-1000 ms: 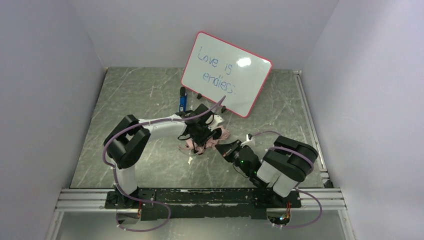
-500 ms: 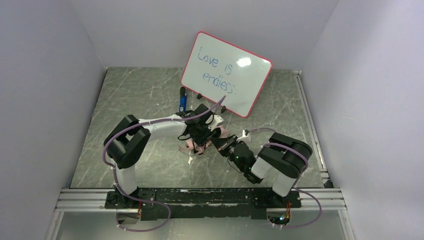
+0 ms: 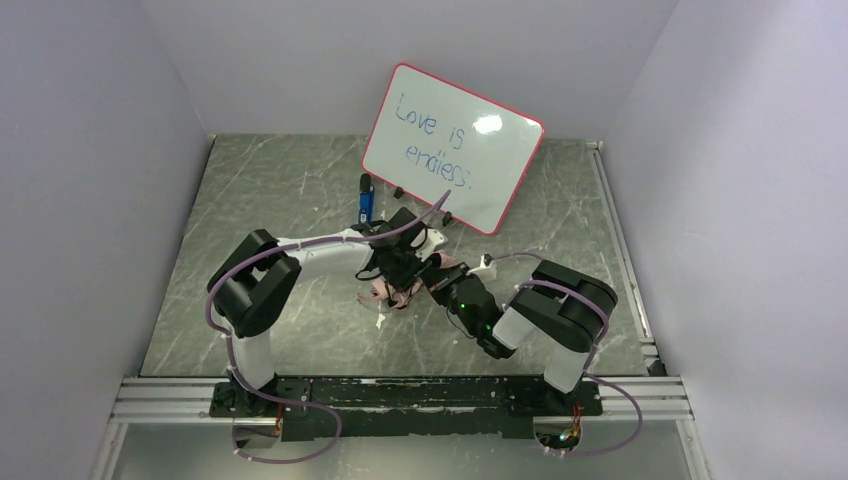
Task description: Put away the umbrella
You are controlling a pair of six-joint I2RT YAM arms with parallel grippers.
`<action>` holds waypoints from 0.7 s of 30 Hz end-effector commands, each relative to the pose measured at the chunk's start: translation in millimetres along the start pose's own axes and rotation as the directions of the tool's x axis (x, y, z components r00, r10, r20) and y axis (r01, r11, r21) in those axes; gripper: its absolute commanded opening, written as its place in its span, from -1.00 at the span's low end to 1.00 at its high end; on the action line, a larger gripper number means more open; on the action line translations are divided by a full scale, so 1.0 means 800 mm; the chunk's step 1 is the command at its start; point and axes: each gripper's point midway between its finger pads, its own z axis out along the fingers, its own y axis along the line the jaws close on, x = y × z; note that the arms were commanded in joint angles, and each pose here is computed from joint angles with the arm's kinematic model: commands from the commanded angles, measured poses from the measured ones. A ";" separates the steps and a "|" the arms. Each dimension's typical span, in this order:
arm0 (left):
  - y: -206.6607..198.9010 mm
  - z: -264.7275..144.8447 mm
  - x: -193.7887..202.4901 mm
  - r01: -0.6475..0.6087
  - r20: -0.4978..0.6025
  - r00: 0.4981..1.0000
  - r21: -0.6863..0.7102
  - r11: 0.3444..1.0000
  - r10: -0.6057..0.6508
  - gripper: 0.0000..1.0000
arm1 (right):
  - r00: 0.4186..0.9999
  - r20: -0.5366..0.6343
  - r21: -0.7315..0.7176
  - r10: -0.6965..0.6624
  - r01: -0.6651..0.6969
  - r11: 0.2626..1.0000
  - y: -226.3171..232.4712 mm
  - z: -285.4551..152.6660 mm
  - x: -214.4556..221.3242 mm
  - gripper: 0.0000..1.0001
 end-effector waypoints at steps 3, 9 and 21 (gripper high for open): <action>0.001 0.027 0.114 -0.058 -0.297 0.953 -0.018 0.998 0.050 -0.90 | 0.994 0.036 -0.171 0.104 -0.096 0.981 0.072 0.022 -0.011 -1.00; -0.007 0.025 0.114 -0.080 -0.290 0.954 0.009 0.997 0.079 -0.91 | 0.995 0.051 -0.097 0.080 -0.075 0.992 0.041 0.036 -0.008 -1.00; -0.020 0.022 0.110 -0.092 -0.271 0.957 0.051 0.994 0.103 -0.90 | 0.996 0.039 -0.037 0.081 -0.079 0.996 0.001 0.049 -0.013 -0.58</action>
